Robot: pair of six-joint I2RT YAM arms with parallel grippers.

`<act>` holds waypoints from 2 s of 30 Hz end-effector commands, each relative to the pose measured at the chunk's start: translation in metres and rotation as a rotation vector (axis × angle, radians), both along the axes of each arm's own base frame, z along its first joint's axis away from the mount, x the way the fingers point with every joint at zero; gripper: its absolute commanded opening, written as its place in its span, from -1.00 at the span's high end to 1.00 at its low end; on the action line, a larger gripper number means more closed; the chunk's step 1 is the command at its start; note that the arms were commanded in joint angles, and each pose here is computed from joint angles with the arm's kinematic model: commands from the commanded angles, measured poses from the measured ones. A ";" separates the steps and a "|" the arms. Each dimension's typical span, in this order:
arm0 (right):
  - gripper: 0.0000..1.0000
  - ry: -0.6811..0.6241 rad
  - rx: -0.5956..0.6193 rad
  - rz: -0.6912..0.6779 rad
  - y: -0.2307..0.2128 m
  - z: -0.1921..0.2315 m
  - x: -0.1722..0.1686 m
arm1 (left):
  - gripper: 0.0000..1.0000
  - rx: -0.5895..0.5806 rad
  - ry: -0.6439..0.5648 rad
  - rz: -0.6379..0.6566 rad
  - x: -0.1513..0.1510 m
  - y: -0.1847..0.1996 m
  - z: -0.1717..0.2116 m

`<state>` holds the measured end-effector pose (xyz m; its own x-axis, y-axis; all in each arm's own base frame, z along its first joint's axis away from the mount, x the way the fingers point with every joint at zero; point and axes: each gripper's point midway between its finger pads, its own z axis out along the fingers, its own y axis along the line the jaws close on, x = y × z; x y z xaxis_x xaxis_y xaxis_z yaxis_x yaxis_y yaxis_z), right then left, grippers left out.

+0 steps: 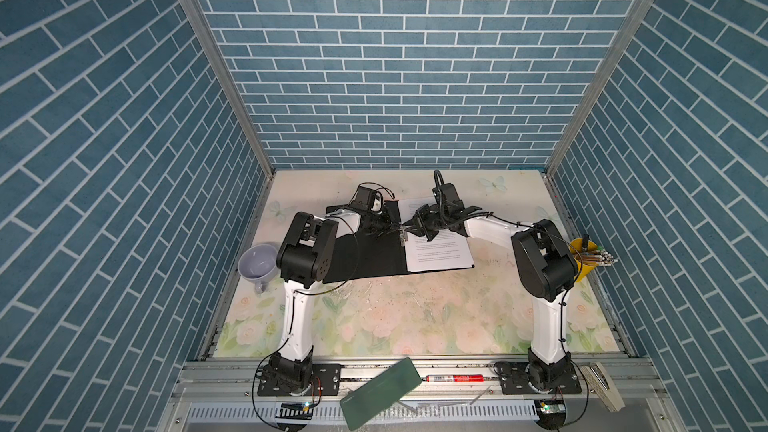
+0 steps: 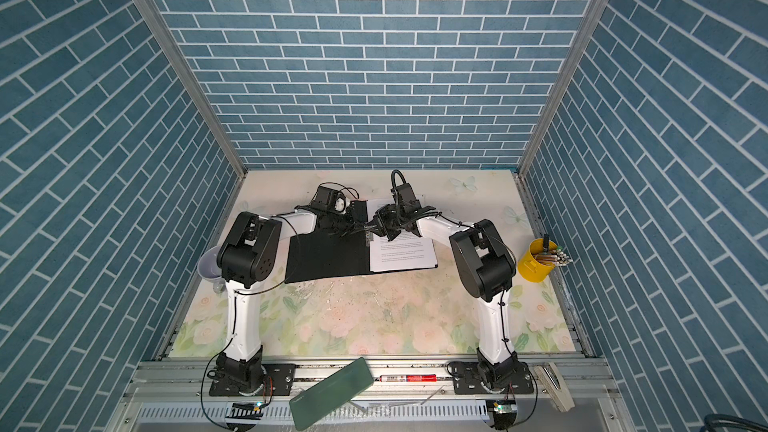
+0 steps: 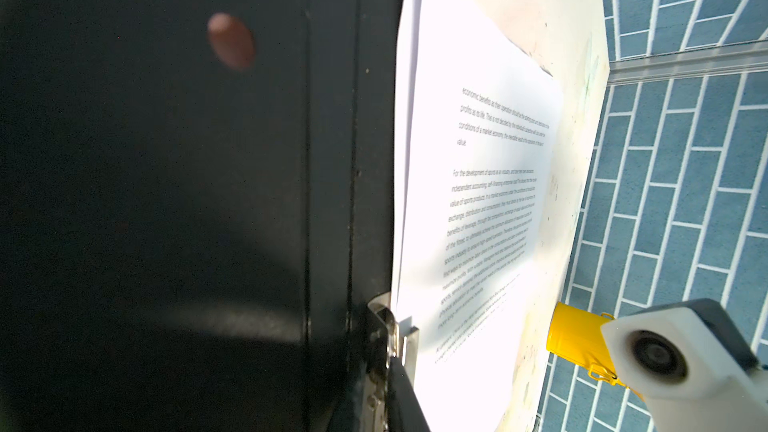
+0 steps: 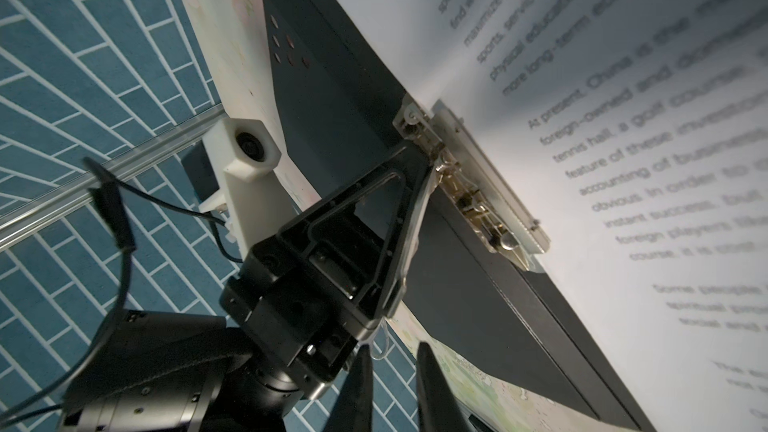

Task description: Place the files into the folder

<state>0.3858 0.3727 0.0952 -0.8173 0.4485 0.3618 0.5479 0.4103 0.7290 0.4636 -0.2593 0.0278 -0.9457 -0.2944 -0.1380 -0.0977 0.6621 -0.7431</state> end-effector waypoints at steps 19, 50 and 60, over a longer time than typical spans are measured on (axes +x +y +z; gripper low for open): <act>0.63 0.023 0.022 -0.038 0.012 0.000 0.011 | 0.72 0.037 0.058 0.000 -0.014 0.003 -0.022; 0.62 0.015 0.028 -0.067 0.014 -0.003 0.019 | 0.72 0.033 0.058 0.005 -0.015 0.004 -0.025; 0.63 0.016 0.035 -0.062 0.016 -0.001 0.019 | 0.72 0.040 0.065 0.008 -0.017 0.005 -0.028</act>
<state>0.3950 0.3788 0.0828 -0.7961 0.4731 0.3773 0.5719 0.3842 0.7248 0.4644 -0.2598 0.0266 -0.9425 -0.2977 -0.1518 -0.0857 0.6545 -0.7512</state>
